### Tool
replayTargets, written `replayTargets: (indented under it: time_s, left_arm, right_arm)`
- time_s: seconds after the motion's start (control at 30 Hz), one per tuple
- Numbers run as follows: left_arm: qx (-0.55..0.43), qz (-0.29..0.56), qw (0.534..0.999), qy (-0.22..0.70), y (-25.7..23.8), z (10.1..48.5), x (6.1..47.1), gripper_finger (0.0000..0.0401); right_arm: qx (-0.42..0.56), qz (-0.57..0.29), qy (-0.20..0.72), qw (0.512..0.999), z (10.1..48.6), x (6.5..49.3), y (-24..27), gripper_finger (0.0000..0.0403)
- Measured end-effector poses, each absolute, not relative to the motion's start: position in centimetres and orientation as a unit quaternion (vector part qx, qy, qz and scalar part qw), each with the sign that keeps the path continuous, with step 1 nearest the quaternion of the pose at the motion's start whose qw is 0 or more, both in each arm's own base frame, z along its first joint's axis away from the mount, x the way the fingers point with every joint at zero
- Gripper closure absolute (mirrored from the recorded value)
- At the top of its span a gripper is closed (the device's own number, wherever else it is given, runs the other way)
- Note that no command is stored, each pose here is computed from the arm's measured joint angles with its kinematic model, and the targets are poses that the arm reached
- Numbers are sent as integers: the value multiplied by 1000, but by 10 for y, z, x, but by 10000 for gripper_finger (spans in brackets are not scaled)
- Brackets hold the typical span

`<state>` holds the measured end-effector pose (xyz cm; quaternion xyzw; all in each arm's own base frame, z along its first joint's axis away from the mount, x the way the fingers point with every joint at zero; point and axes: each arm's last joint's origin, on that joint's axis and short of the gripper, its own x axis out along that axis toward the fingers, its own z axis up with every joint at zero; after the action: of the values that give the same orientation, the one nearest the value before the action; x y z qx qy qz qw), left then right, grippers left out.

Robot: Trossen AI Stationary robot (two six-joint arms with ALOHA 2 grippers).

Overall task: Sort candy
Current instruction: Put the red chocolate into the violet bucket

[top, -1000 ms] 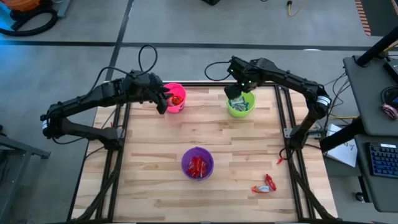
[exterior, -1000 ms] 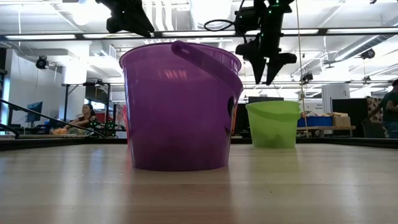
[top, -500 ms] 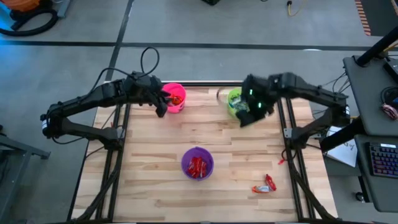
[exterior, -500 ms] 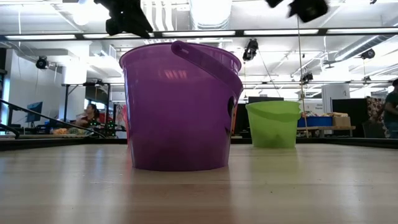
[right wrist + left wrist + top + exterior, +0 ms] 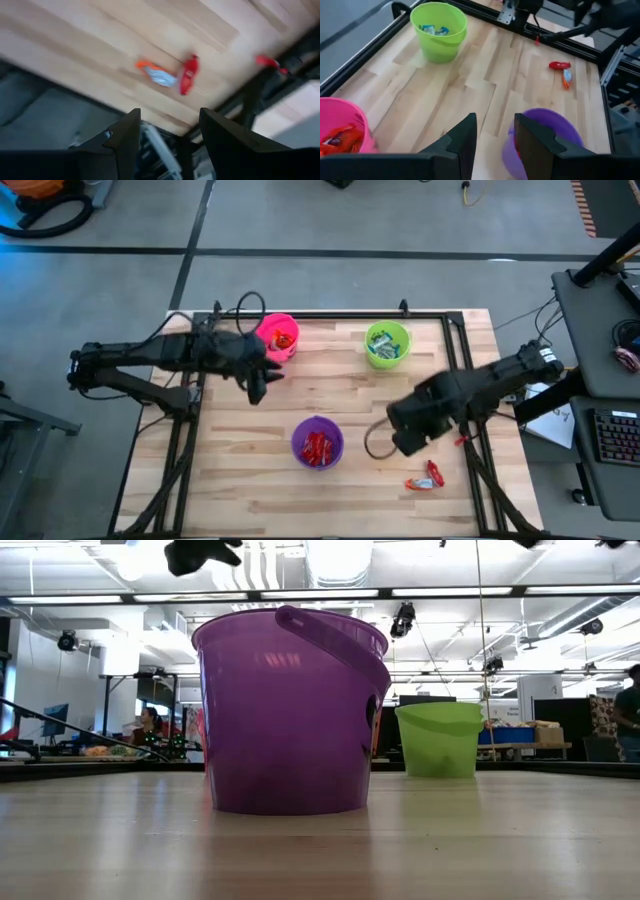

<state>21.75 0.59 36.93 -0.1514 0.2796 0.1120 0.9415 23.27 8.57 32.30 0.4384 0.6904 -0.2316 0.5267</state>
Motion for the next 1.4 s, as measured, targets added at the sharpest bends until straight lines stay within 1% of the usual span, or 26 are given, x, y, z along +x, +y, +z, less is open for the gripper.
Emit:
replayTargets:
  time_s: [0.13, 0.23, 0.43, 0.57, 0.73, 0.87, 1.07, 1.23, 1.4]
  left_arm:
    - [-139, 117, 945, 272, -20, 370, 216, 286]
    - [-133, 116, 948, 264, -39, 370, 213, 286]
    - [-137, 113, 953, 247, -68, 371, 204, 286]
    - [-148, 116, 954, 233, -83, 372, 197, 286]
    - [-136, 127, 958, 217, -98, 370, 192, 286]
    - [-132, 134, 958, 215, -103, 369, 192, 286]
    - [-140, 140, 955, 219, -105, 365, 197, 286]
    - [-132, 143, 954, 228, -109, 359, 202, 286]
    - [-126, 146, 953, 236, -112, 355, 207, 286]
  right_arm:
    - [409, -283, 718, 486, 290, 220, 98, 209]
    - [391, -307, 731, 467, 264, 211, 105, 209]
    - [389, -291, 742, 462, 213, 200, 113, 209]
    - [400, -296, 739, 454, 189, 194, 113, 209]
    - [397, -324, 738, 439, 177, 186, 109, 212]
    - [403, -327, 735, 436, 173, 185, 109, 229]
    - [435, -304, 708, 466, 171, 195, 115, 256]
    - [433, -314, 706, 463, 163, 198, 119, 248]
    - [399, -320, 726, 460, 147, 199, 128, 245]
